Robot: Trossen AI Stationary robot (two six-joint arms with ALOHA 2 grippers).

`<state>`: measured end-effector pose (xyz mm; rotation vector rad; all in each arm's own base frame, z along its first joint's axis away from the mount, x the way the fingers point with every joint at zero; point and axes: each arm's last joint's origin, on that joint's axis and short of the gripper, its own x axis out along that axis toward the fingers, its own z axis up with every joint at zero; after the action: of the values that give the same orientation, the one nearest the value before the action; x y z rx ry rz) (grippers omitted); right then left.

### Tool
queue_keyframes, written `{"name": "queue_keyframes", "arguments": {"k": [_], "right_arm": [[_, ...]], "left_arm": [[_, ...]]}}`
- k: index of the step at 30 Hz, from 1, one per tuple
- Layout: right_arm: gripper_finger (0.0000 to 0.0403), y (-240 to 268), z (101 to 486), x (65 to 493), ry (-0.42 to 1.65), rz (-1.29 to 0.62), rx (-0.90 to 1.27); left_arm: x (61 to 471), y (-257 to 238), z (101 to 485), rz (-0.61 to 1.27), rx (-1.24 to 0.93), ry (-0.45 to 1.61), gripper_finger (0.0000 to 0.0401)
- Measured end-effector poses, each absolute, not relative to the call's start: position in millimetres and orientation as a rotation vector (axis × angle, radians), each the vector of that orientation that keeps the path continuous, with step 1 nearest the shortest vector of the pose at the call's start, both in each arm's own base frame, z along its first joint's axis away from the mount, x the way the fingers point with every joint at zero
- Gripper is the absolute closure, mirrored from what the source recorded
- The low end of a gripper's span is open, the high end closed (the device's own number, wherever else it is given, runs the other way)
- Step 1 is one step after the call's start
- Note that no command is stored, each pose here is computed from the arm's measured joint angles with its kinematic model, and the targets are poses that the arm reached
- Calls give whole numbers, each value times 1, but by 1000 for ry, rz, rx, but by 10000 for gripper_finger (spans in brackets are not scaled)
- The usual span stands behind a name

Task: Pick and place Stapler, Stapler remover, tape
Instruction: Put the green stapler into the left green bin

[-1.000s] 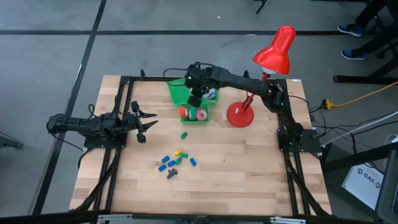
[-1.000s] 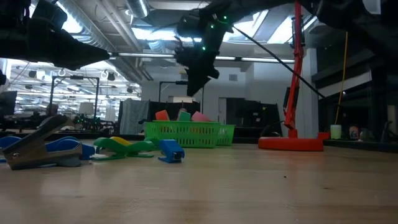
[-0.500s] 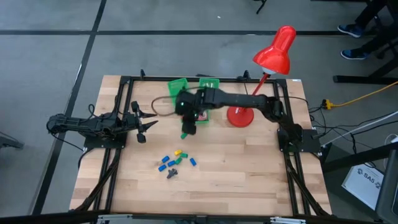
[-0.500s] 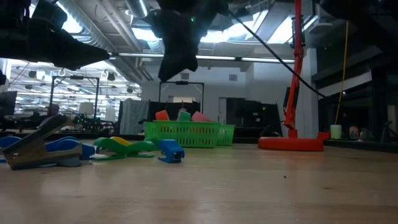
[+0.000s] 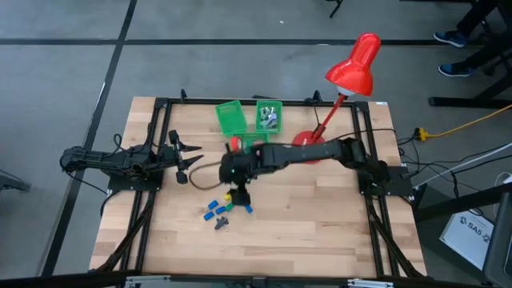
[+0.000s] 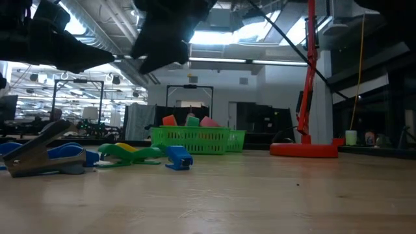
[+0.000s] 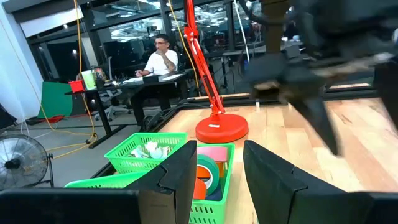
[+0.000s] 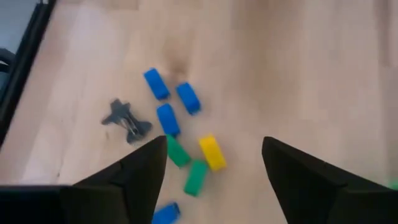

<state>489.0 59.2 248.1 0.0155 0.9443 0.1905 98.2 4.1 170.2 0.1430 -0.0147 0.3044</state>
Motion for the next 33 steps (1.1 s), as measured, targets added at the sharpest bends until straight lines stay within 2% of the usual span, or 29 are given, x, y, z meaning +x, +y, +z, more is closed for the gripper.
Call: {"name": "queue_keyframes", "arguments": {"k": [6,10,21,33], "right_arm": [[130,81,220,490,892,124,-31],[130,81,201,485,933,51,-2],[130,76,158,473,994,1,78],[130,86,124,461,952,93,-68]], "left_arm": [[98,4,170,304,143,-14,274],[98,4,170,305,143,-14,274],[98,4,170,305,143,-14,274],[98,4,170,305,143,-14,274]]}}
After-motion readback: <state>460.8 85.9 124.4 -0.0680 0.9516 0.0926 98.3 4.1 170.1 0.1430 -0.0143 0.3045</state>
